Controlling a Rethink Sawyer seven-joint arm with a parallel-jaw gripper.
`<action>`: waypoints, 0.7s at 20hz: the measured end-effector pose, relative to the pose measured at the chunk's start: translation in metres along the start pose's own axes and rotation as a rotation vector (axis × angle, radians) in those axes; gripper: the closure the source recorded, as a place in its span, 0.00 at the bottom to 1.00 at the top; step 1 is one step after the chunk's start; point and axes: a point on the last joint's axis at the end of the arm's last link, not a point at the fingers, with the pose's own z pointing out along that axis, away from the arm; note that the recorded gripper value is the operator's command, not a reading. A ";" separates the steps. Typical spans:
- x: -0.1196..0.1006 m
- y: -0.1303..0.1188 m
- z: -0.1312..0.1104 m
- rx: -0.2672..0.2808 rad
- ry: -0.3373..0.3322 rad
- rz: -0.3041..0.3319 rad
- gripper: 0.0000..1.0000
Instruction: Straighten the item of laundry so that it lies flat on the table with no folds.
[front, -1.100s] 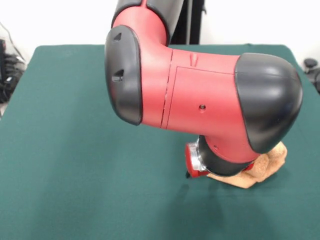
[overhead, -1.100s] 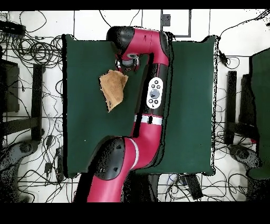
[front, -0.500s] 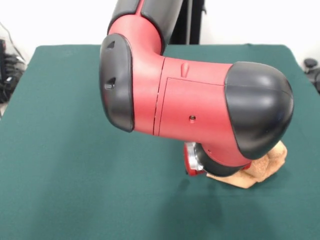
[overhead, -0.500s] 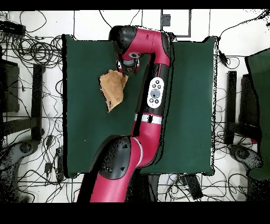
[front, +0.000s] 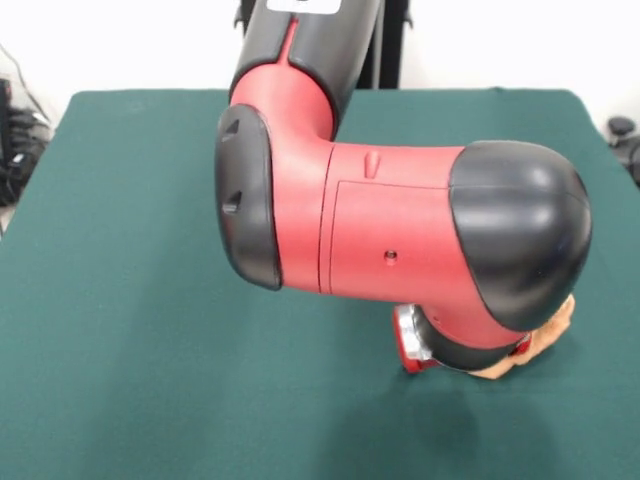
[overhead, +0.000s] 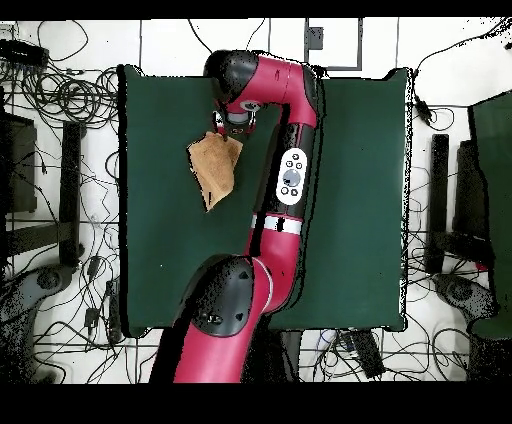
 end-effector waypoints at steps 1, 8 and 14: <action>0.000 -0.001 0.000 -0.001 0.001 0.001 0.00; 0.009 -0.011 0.008 0.046 0.105 0.035 0.00; 0.025 -0.023 0.021 0.118 0.273 0.095 0.00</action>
